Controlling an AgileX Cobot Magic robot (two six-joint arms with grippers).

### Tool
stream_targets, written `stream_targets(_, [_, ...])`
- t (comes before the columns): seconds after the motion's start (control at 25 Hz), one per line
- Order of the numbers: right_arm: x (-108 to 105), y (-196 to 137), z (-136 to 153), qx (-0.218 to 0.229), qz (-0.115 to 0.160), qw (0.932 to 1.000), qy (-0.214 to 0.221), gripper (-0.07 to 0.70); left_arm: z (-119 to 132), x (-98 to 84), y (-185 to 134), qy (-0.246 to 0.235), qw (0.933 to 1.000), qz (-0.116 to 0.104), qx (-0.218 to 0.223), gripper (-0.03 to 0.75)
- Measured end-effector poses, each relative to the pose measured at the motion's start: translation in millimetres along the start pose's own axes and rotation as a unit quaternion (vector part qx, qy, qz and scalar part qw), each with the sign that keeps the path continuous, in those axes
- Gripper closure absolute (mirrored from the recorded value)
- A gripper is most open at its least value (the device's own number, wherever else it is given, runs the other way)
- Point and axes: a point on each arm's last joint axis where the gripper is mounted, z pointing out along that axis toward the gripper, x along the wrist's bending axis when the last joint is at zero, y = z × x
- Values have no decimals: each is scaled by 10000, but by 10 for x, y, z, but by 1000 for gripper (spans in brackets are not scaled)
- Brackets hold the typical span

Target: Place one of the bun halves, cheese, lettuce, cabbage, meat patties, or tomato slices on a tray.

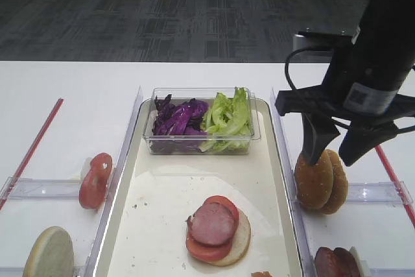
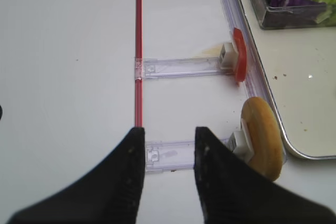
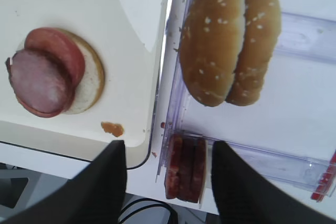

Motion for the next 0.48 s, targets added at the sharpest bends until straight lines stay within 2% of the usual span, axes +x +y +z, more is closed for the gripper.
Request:
stream_targets(0.2, [-87,-31,-104,-206,40,9992,-328,248,0,0,0,0,10000,0,0,491])
stream_targets(0.48, [-434,-93,-421,-727,388,9961,-317,290,0,0,0,0,10000,0,0,491])
